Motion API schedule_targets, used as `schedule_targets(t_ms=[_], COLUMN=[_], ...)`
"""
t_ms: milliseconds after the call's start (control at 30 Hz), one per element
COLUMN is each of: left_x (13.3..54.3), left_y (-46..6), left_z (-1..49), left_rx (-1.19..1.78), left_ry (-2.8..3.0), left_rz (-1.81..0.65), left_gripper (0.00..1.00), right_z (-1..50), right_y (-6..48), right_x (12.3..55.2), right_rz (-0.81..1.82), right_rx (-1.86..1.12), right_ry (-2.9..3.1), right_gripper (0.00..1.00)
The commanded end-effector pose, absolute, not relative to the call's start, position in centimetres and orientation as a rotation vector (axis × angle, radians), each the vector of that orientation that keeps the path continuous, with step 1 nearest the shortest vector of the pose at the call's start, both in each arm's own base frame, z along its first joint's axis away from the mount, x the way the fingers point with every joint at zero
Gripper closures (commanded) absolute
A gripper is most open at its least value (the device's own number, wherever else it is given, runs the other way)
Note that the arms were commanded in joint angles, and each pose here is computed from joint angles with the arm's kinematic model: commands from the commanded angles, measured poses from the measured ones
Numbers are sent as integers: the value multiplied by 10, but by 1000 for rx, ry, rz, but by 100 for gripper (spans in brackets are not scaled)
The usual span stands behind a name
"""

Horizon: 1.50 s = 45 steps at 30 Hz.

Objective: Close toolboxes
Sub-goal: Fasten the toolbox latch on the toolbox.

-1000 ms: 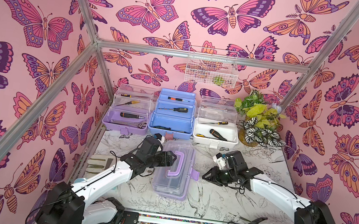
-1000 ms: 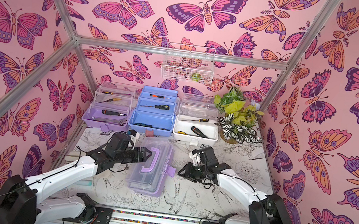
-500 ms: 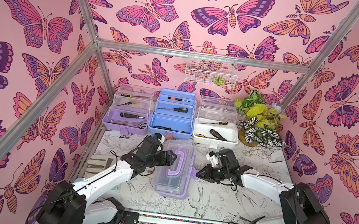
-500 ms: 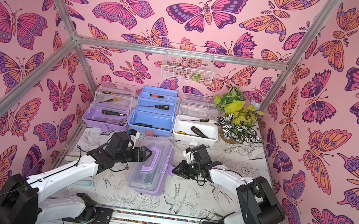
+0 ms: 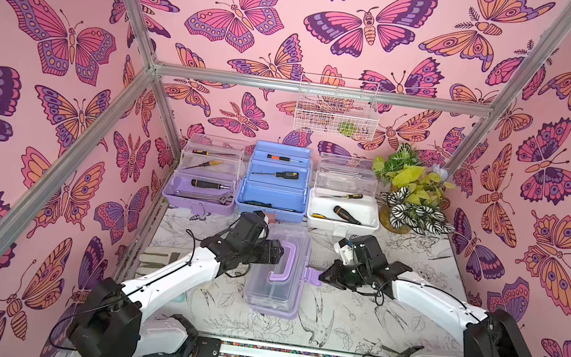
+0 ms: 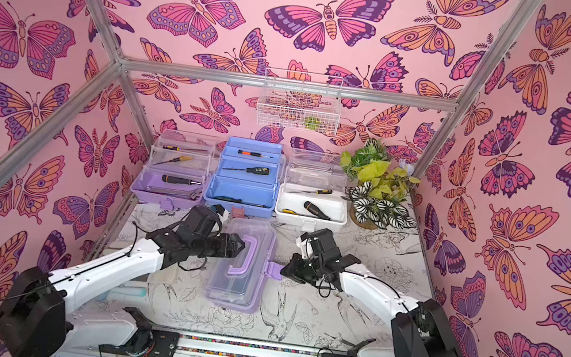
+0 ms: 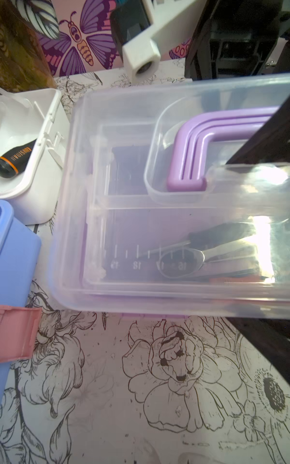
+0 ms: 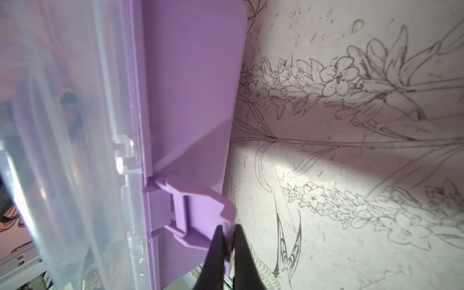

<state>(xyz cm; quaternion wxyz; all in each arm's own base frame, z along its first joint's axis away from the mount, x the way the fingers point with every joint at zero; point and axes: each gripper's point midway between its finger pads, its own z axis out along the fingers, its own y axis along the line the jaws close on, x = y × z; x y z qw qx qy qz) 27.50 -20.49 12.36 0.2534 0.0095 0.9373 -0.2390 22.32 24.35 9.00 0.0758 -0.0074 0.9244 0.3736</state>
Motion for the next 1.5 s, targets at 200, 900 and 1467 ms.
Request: schedule_targets(t_ms=[200,900,1467], left_x=[249,250,249], left_y=[-195,-209,-210], left_z=[74,74,73], left_rx=[78,135,154], left_ry=[2775,2772,2778], left_rz=[-386,-370,-369], left_gripper=[5,1,1], right_z=[123,127,135], right_y=[261,273,262], right_x=[221,217,215], right_rz=[1228,1183,1112], right_rx=[-142,-208,-217], right_ry=[2691,2699,2680], right_gripper=[74,60,69])
